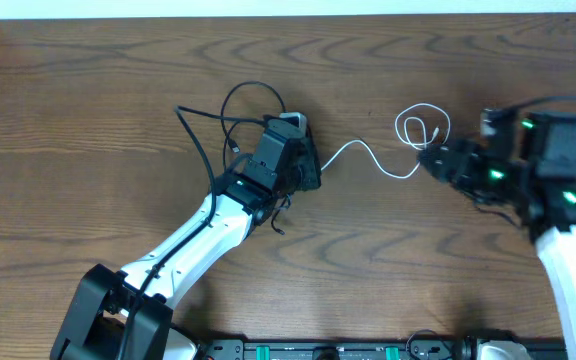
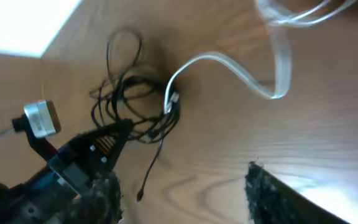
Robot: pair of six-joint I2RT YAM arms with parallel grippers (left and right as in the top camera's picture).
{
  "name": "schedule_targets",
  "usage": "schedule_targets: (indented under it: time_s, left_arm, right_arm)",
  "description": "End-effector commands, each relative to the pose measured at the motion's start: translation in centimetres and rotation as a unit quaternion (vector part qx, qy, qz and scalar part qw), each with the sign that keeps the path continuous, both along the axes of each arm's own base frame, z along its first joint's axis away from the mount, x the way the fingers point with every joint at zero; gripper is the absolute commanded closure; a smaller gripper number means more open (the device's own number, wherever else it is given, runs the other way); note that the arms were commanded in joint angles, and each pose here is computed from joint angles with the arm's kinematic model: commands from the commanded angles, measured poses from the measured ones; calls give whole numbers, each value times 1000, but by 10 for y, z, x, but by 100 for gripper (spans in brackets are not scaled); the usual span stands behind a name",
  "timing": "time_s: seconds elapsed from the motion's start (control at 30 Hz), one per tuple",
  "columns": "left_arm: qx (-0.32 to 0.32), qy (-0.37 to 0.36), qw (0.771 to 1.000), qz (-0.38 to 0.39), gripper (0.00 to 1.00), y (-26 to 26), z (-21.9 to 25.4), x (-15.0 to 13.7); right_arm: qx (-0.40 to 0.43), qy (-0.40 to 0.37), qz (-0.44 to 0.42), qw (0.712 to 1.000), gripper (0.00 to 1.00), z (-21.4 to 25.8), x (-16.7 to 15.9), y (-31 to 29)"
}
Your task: Untangle cables
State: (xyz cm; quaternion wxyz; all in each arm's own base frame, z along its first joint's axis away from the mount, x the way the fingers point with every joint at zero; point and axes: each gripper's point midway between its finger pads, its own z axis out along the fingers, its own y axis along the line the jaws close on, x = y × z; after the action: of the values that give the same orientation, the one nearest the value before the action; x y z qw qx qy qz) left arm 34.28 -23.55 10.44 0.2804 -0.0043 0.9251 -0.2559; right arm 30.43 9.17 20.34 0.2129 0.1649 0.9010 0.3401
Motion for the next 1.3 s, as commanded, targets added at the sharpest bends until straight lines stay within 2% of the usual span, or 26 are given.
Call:
schedule_targets:
  time_s: [0.0, 0.07, 0.2, 0.43, 0.53, 0.6, 0.63, 0.67, 0.7, 0.73, 0.77, 0.93, 1.1, 1.17, 1.27]
  left_arm:
    - [41, -4, 999, -32, 92, 6, -7, -9]
    - [61, 0, 998, -19, 92, 14, -12, -8]
    - [72, 5, 997, -15, 92, 19, -15, -10]
    - [70, 5, 997, -16, 92, 18, -15, -10]
    - [70, 5, 997, -16, 92, 18, -15, -10]
    - [70, 5, 997, -16, 92, 18, -15, -10]
    - [70, 5, 997, -17, 92, 18, -15, -10]
    - [70, 6, 997, -17, 92, 18, -15, -11]
    - [70, 7, 997, -17, 92, 18, -15, -11]
    - [70, 7, 997, -17, 93, 18, -15, -11]
    - [71, 7, 997, -17, 92, 18, -15, -11]
    - [71, 6, 997, -16, 92, 19, -15, -10]
    - [71, 6, 997, -16, 92, 19, -15, -11]
    - [71, 6, 997, -16, 92, 19, -15, -11]
    - [71, 7, 997, -16, 92, 18, -15, -11]
  right_arm:
    - [51, 75, 27, 996, 34, -28, 5, 46]
    - [57, 99, 29, 993, 29, -46, 15, 66]
    - [64, 137, 3, 988, 26, -87, 39, 94]
    - [68, 151, -45, 985, 14, -140, 71, 126]
    - [57, 132, -51, 988, 15, -158, 83, 136]
    - [63, 111, -50, 991, 22, -162, 93, 142]
    - [70, 104, -50, 991, 32, -162, 97, 145]
    - [75, 96, -49, 991, 47, -161, 101, 148]
    - [77, 89, -47, 992, 70, -161, 103, 150]
    - [70, 82, -49, 993, 88, -162, 105, 149]
    - [58, 76, -51, 994, 99, -163, 106, 146]
    - [47, 32, -30, 998, 99, -133, 111, 131]
    - [39, -38, -10, 998, 99, -58, 102, 99]
    - [13, -61, -3, 998, 99, -37, 91, 81]
    - [-65, -69, -28, 995, 99, -33, 79, 46]
